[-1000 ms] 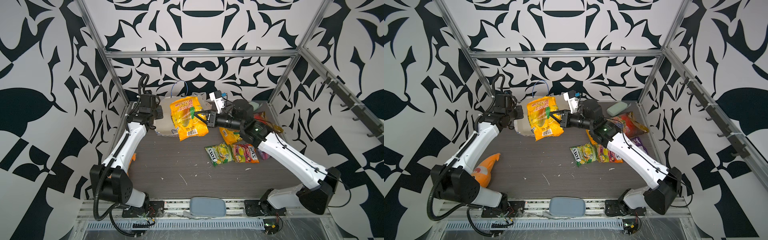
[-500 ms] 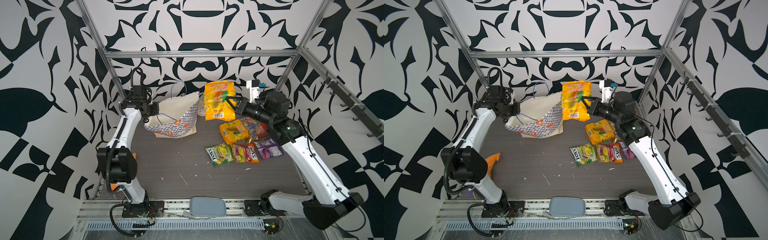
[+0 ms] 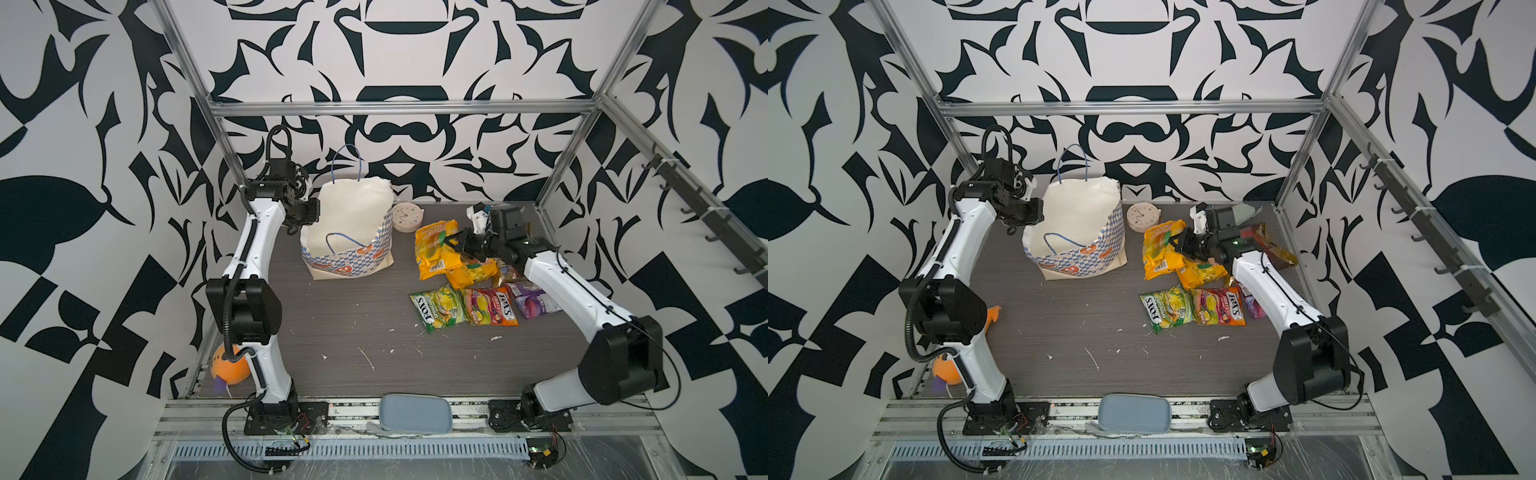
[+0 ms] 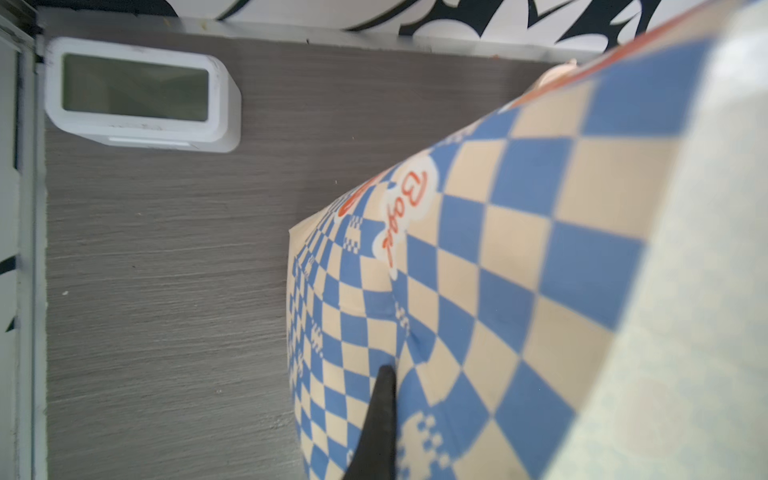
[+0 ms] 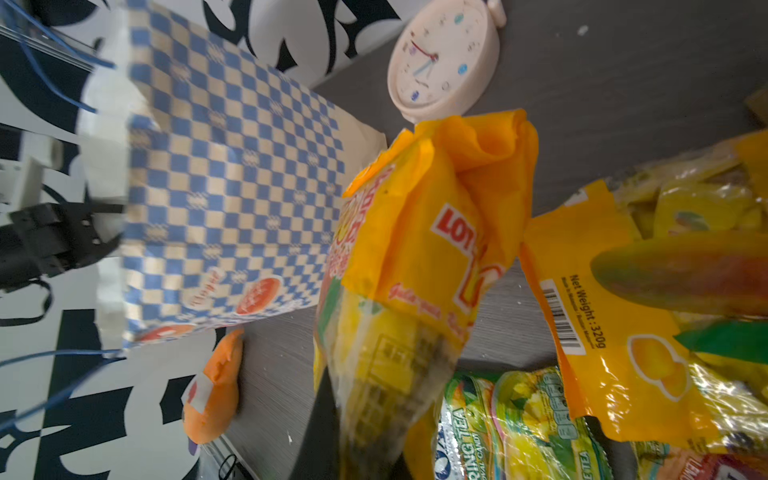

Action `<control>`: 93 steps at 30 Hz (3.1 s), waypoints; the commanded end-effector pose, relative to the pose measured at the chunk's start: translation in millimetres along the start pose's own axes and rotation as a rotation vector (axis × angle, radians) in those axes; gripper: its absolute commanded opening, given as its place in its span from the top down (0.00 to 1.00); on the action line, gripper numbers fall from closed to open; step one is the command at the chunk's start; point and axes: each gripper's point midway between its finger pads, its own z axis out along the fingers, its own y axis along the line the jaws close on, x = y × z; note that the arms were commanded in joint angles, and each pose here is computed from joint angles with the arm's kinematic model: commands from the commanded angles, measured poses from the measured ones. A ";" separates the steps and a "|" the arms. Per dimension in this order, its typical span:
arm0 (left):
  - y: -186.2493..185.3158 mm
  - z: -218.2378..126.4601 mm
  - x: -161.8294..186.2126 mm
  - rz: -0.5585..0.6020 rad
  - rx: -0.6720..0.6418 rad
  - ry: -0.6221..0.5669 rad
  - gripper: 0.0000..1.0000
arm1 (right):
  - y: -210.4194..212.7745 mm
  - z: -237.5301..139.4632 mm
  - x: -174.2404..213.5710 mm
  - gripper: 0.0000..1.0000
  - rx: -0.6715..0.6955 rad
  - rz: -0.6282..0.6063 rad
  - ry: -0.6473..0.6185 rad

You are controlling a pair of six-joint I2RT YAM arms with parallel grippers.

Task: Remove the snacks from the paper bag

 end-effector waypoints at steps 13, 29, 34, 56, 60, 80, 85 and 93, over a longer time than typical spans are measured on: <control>-24.4 12.5 7.6 0.183 0.103 0.105 1.00 | 13.8 67.6 -28.9 1.00 -0.020 -0.172 -0.140; -24.2 14.7 -11.3 0.304 0.082 0.034 0.73 | -16.7 101.1 -22.6 1.00 0.064 -0.110 -0.157; -24.7 1.6 -25.2 0.324 0.039 -0.033 0.47 | -17.3 93.0 -22.1 0.94 0.088 -0.117 -0.165; -21.7 -126.8 -87.6 0.188 -0.183 -0.475 0.00 | -13.8 98.7 -20.1 0.39 0.225 -0.224 -0.126; -18.3 -151.3 -76.2 0.111 -0.197 -0.617 0.00 | -5.1 86.1 -32.2 0.04 0.244 -0.266 -0.163; 39.2 -163.9 105.2 -0.156 -0.381 -0.792 0.00 | 28.6 41.1 -19.6 0.10 0.143 -0.324 -0.170; 39.4 -134.0 144.1 -0.165 -0.325 -0.756 0.00 | 31.3 -1.9 -27.4 0.04 0.174 -0.385 -0.325; 34.9 -85.6 179.5 -0.133 -0.214 -0.815 0.00 | -21.6 -75.4 -20.5 0.00 0.378 -0.451 -0.681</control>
